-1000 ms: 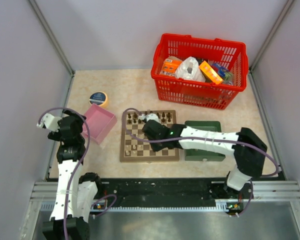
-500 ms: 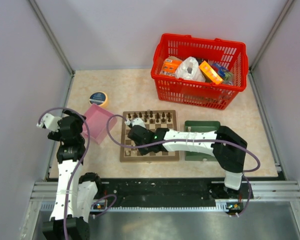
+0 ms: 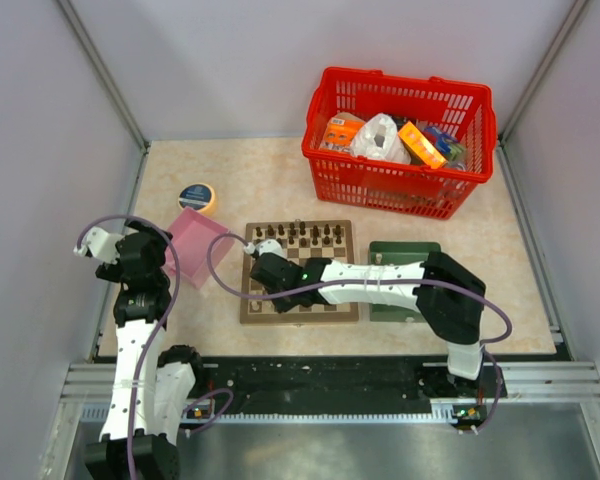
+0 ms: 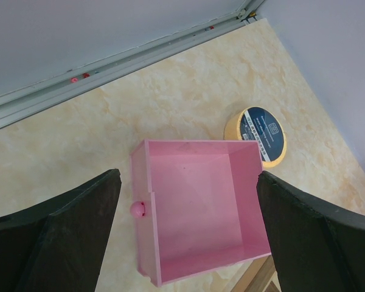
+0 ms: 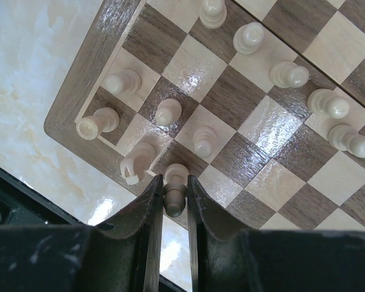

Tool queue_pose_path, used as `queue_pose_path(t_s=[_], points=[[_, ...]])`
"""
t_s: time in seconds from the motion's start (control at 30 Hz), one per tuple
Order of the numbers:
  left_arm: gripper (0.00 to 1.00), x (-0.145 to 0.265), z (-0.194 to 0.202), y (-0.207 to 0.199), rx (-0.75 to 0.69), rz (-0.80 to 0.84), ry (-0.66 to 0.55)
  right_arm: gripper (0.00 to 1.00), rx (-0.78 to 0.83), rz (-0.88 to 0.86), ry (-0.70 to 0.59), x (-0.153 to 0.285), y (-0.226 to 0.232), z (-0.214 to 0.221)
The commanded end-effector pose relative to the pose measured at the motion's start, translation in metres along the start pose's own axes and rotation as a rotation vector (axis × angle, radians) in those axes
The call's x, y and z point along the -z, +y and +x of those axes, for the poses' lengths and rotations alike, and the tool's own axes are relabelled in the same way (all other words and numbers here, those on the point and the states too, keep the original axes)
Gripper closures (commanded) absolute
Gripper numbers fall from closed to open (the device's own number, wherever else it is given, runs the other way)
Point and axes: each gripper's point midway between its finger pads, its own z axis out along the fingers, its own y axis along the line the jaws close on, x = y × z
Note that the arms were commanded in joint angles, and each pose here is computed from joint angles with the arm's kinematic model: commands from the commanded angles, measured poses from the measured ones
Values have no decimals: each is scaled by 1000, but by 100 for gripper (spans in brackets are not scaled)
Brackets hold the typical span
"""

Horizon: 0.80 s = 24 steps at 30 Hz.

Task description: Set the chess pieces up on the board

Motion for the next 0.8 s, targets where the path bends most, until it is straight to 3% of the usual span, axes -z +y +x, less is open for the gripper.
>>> queue_pose_path(t_s=[0.0, 0.47, 0.77], points=[[1, -1, -7, -3, 15, 14, -30, 82, 12, -43, -50, 6, 18, -18], [1, -1, -8, -5, 13, 16, -30, 66, 23, -69, -48, 10, 24, -20], [1, -1, -10, -7, 16, 20, -32, 63, 16, -77, -209, 64, 16, -68]])
